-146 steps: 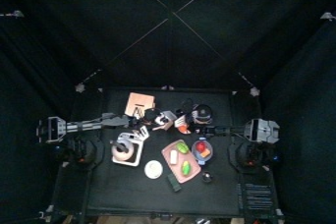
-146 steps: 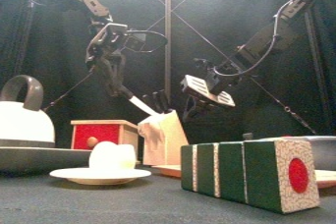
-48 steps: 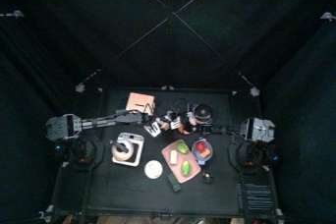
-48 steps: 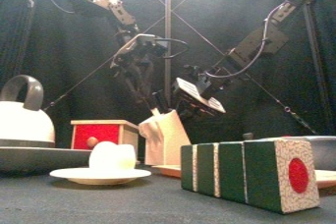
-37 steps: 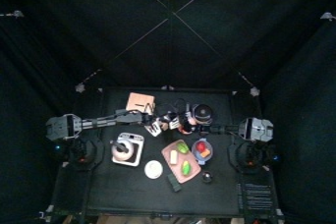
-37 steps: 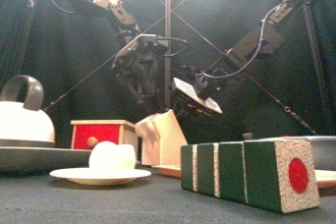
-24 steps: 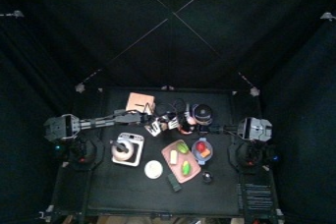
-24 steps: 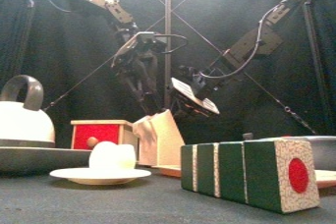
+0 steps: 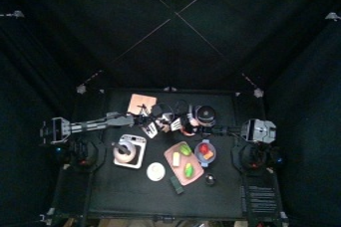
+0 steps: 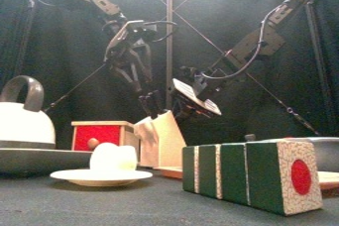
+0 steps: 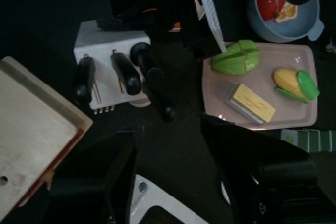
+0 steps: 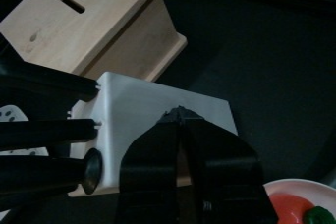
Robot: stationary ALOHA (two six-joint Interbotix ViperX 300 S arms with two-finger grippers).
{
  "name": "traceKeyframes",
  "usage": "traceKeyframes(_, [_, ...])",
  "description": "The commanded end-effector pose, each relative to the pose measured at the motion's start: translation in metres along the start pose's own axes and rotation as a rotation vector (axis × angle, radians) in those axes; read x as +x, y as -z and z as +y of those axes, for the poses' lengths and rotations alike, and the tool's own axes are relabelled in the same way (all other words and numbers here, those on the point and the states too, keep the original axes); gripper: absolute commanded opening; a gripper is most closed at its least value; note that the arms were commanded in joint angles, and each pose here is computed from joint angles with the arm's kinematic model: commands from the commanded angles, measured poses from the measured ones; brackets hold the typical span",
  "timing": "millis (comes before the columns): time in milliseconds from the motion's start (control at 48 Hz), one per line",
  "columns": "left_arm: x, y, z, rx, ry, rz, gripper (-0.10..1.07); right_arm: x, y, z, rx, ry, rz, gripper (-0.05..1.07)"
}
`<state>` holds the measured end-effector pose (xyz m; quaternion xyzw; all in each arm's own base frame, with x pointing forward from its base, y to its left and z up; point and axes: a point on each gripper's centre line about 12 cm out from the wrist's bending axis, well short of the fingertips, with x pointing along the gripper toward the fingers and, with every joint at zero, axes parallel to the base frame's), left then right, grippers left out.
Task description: Place pairing knife back in holder
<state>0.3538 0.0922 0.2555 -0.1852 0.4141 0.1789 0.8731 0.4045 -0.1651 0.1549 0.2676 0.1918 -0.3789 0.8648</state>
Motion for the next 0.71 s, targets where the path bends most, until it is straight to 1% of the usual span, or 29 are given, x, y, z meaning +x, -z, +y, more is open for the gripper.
traceKeyframes(0, [-0.011,0.001,-0.018,0.037,0.052,-0.063,0.85,-0.008,-0.010,0.005,0.007,-0.019,-0.025,0.28])
traceKeyframes(146, [-0.015,0.012,-0.030,0.064,0.094,-0.095,0.85,-0.012,-0.012,0.003,0.007,-0.013,-0.035,0.28])
traceKeyframes(271, [-0.016,0.023,-0.032,0.072,0.110,-0.109,0.85,-0.017,-0.011,-0.002,0.011,-0.001,-0.039,0.28])
traceKeyframes(417, [-0.011,0.038,-0.031,0.080,0.132,-0.142,0.85,-0.026,-0.011,-0.009,0.030,0.017,-0.049,0.28])
traceKeyframes(562, [-0.007,0.057,-0.032,0.099,0.162,-0.176,0.85,-0.039,-0.012,-0.014,0.053,0.032,-0.066,0.28])
traceKeyframes(646, [-0.006,0.069,-0.037,0.122,0.189,-0.194,0.85,-0.048,-0.014,-0.015,0.071,0.033,-0.074,0.28])
traceKeyframes(688, [-0.005,0.077,-0.041,0.125,0.213,-0.208,0.85,-0.053,-0.013,-0.014,0.079,0.027,-0.072,0.28])
